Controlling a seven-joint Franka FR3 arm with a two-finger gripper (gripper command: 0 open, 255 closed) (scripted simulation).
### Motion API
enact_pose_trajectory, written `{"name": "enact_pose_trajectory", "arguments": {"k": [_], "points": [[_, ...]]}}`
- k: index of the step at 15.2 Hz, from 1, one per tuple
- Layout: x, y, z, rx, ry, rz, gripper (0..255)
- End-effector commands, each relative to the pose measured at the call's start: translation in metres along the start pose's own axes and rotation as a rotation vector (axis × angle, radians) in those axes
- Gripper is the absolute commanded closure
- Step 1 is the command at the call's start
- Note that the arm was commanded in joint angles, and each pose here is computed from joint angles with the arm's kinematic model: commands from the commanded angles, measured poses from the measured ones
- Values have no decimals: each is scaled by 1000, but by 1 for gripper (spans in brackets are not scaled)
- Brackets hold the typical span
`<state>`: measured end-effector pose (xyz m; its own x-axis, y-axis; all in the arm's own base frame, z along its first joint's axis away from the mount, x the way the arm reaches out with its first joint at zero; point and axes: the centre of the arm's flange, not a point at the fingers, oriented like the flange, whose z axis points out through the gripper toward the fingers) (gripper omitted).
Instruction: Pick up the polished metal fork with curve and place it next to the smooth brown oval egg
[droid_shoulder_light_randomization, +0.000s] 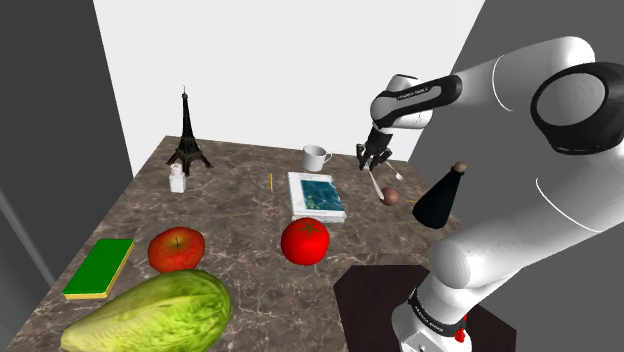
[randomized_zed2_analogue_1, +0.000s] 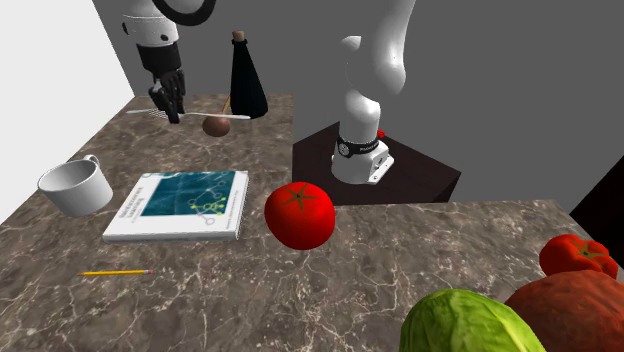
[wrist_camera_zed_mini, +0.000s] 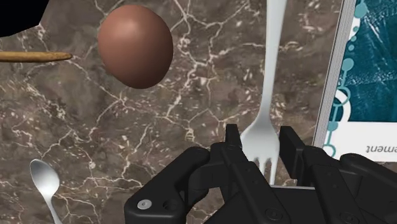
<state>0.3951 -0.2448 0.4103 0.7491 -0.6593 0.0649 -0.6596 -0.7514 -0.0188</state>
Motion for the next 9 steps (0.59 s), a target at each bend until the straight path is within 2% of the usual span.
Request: {"name": "enact_pose_trajectory", "arguments": {"k": [1,9], "points": [[-1,0,11,0,0,0,255],[-4,1,53,0,0,0,255]]}}
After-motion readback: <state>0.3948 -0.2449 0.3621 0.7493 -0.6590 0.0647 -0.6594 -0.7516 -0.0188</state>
